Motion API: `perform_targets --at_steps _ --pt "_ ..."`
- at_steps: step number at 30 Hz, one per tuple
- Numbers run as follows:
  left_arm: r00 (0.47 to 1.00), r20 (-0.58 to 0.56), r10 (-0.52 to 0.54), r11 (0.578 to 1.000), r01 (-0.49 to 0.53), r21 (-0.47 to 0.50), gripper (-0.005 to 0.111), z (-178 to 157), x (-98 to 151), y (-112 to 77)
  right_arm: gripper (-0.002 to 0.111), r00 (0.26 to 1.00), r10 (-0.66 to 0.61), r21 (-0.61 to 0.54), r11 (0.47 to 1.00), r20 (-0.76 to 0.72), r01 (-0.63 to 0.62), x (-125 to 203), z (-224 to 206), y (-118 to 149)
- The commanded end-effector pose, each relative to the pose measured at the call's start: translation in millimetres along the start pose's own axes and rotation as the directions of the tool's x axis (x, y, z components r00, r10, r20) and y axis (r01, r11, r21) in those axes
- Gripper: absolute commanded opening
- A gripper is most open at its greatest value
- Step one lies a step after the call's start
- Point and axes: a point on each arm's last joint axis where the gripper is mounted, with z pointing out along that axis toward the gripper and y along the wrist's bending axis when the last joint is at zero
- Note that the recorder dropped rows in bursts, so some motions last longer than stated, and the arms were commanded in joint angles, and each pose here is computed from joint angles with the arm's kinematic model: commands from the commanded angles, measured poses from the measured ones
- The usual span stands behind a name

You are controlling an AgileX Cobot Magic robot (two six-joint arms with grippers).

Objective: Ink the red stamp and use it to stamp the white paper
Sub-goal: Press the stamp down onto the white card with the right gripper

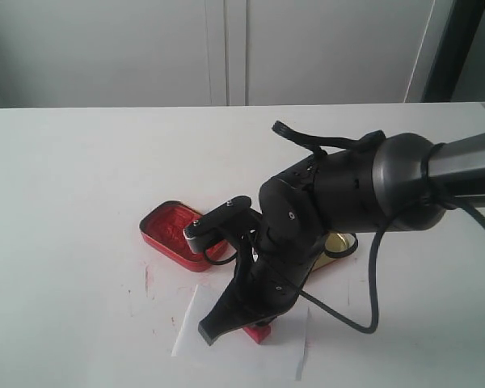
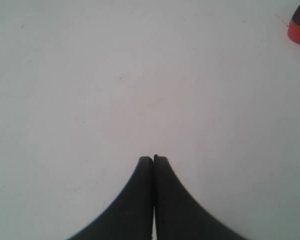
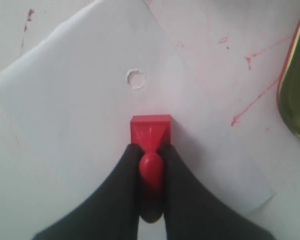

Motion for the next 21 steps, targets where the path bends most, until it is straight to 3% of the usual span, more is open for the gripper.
perform_targets --at_steps 1,21 --pt "1.0 -0.003 -0.001 1.0 0.001 0.01 0.0 1 2 -0.7 0.0 0.99 0.033 0.007 0.999 -0.137 -0.032 21 41 0" --pt "1.0 -0.003 -0.001 1.0 0.001 0.01 0.0 1 2 -0.7 0.0 0.991 0.055 -0.018 0.998 -0.12 -0.057 19 45 3"
